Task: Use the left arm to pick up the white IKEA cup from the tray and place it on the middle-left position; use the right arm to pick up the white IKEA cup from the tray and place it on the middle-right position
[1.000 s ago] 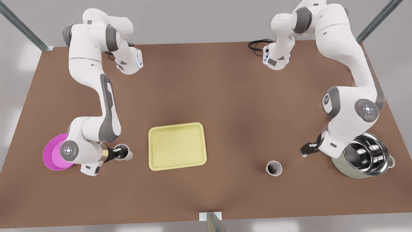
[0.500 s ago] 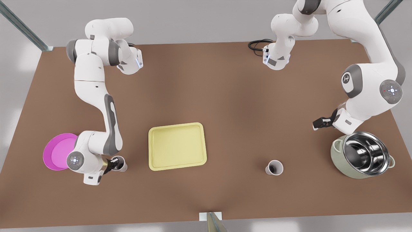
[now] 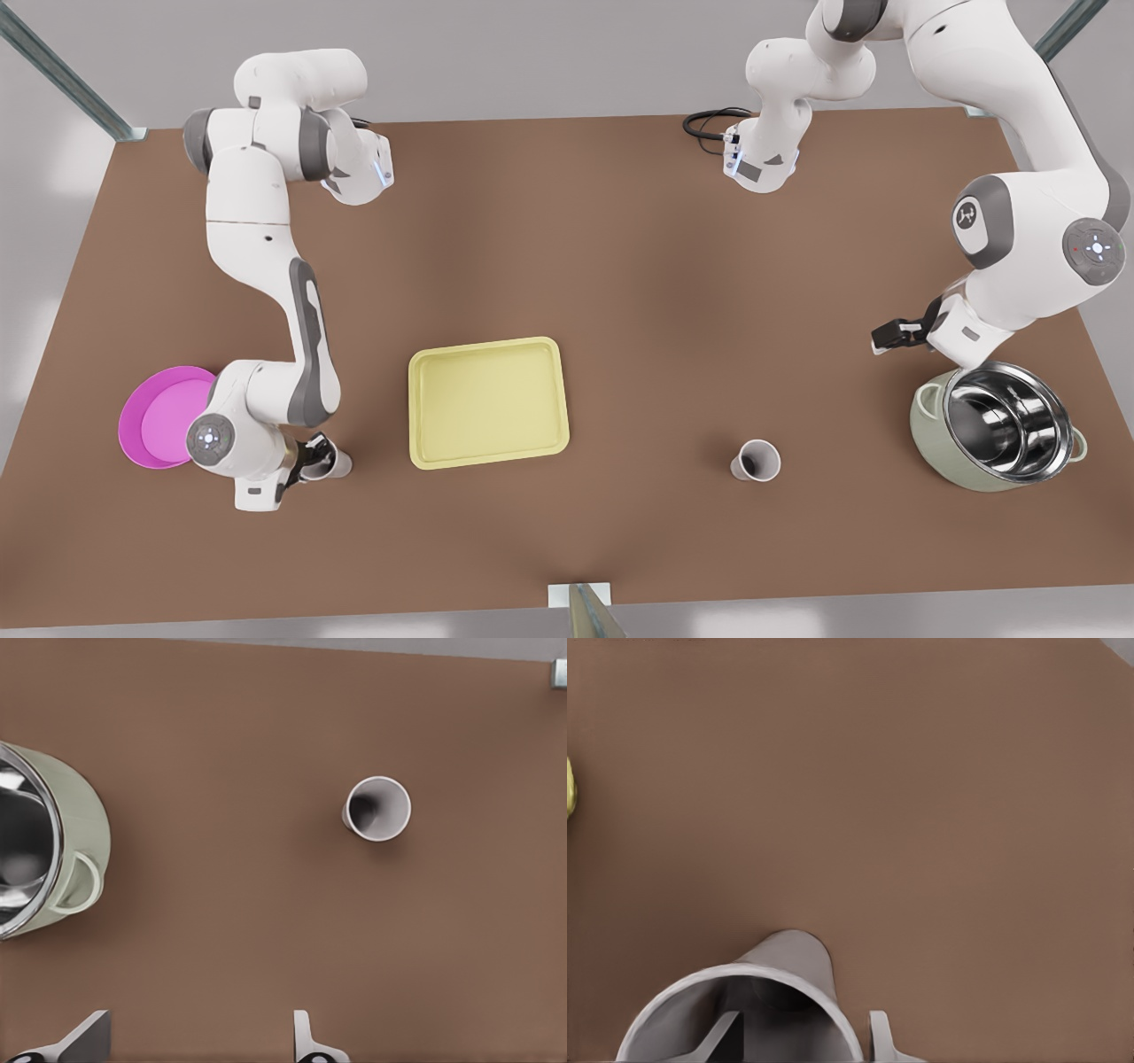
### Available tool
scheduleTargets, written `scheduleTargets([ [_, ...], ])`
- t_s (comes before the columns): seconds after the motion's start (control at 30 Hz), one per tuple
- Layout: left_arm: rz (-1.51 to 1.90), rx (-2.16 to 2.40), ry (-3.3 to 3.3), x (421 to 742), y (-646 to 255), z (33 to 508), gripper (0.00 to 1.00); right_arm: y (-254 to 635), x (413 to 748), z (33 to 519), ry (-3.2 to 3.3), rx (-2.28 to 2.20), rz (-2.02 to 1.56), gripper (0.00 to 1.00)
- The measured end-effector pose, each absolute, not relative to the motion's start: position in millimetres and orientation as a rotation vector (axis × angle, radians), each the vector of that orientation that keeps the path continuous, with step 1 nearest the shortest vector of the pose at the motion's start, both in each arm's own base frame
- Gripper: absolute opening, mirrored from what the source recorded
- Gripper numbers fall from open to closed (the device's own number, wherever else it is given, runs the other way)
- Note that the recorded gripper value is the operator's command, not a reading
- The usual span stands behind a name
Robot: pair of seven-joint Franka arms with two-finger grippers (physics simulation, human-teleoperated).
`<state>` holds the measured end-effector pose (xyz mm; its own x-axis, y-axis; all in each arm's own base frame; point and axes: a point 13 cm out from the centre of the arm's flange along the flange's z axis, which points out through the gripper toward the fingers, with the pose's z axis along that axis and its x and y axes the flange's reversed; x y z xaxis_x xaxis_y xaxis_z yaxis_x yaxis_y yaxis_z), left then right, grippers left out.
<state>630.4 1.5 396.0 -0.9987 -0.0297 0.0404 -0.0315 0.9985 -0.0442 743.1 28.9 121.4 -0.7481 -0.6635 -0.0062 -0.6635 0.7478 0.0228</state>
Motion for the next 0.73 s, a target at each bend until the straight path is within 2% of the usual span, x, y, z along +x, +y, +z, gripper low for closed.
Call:
scheduleTargets([
  [0.23,0.068,0.028,-3.098,629.8,3.2,395.4,1.00,36.7,745.9,134.6,-2.936,1.166,-0.050,0.72],
  [0.33,0.068,0.021,-3.098,629.7,3.5,395.2,1.00,39.8,746.8,154.3,-2.945,1.180,-0.068,0.74],
  [0.4,0.068,0.017,-3.097,629.6,3.3,394.9,1.00,44.0,745.7,180.6,-2.951,1.196,-0.087,0.79],
  [0.43,0.068,0.015,-3.097,629.6,3.6,394.9,1.00,53.0,744.7,210.9,-2.964,1.219,-0.107,0.93],
  [0.47,0.068,0.013,-3.097,629.7,3.3,394.8,1.00,71.1,739.6,264.1,-2.983,1.263,-0.129,0.95],
  [0.5,0.068,0.010,-3.097,629.7,2.8,394.6,1.00,89.7,725.5,318.2,-2.989,1.291,-0.158,0.99],
  [0.57,0.068,0.006,-3.097,629.8,2.5,394.5,1.00,116.1,688.9,380.6,-2.958,1.298,-0.179,1.00],
  [0.6,0.069,0.004,-3.097,629.8,2.5,394.5,1.00,129.4,666.3,388.2,-2.908,1.304,-0.161,1.00],
  [0.67,0.069,0.002,-3.097,629.8,2.5,394.4,1.00,119.7,600.6,365.2,-2.815,1.228,-0.170,1.00],
  [0.73,0.069,-0.001,-3.097,629.9,2.5,394.5,1.00,104.0,578.0,360.6,-2.800,1.174,-0.132,1.00],
])
